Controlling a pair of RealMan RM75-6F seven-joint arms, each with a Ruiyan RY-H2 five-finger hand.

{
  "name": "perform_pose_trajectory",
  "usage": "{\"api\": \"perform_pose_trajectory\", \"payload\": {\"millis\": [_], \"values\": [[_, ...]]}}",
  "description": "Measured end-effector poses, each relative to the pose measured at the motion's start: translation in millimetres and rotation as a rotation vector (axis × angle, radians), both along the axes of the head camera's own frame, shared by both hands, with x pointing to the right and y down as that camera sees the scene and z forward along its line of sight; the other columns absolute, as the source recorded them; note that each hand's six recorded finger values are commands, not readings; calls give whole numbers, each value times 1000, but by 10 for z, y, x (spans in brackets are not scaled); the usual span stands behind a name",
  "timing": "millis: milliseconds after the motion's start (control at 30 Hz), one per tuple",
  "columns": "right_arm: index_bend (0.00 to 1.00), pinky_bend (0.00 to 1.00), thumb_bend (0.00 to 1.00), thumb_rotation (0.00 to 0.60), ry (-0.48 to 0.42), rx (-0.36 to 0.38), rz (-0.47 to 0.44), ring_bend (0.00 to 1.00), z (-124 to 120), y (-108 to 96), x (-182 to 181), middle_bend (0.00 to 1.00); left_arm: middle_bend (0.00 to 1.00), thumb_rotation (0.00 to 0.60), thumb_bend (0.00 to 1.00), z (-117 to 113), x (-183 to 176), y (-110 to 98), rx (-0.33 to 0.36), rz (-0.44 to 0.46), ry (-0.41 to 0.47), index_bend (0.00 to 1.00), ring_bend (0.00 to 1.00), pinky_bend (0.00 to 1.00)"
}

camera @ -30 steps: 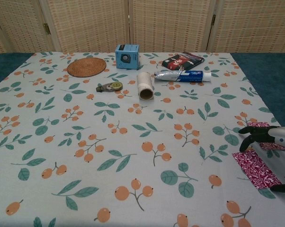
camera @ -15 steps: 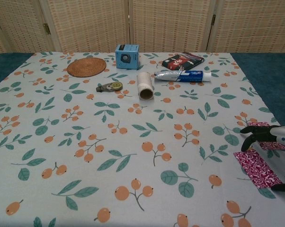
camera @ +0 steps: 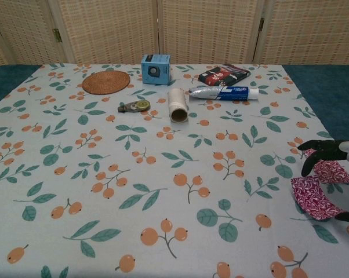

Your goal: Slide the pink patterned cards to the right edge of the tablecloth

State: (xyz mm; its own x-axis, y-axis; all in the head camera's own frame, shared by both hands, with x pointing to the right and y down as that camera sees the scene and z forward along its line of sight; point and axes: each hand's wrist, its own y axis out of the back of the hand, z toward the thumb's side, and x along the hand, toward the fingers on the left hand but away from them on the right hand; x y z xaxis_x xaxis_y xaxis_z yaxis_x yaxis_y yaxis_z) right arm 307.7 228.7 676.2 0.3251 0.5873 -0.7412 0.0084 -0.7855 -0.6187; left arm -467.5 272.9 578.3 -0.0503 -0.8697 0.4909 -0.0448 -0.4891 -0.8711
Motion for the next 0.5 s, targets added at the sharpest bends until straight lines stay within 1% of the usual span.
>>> {"api": "perform_pose_trajectory", "payload": {"millis": [300, 500], "values": [[304, 0, 212, 590, 9, 49, 90, 0, -92, -210, 221, 84, 63, 600, 171, 10, 31, -5, -5, 8, 0, 259, 86, 0], [304, 0, 212, 590, 34, 60, 151, 0, -35, -370, 398, 84, 63, 600, 171, 18, 74, -19, -8, 21, 1, 259, 86, 0]]}}
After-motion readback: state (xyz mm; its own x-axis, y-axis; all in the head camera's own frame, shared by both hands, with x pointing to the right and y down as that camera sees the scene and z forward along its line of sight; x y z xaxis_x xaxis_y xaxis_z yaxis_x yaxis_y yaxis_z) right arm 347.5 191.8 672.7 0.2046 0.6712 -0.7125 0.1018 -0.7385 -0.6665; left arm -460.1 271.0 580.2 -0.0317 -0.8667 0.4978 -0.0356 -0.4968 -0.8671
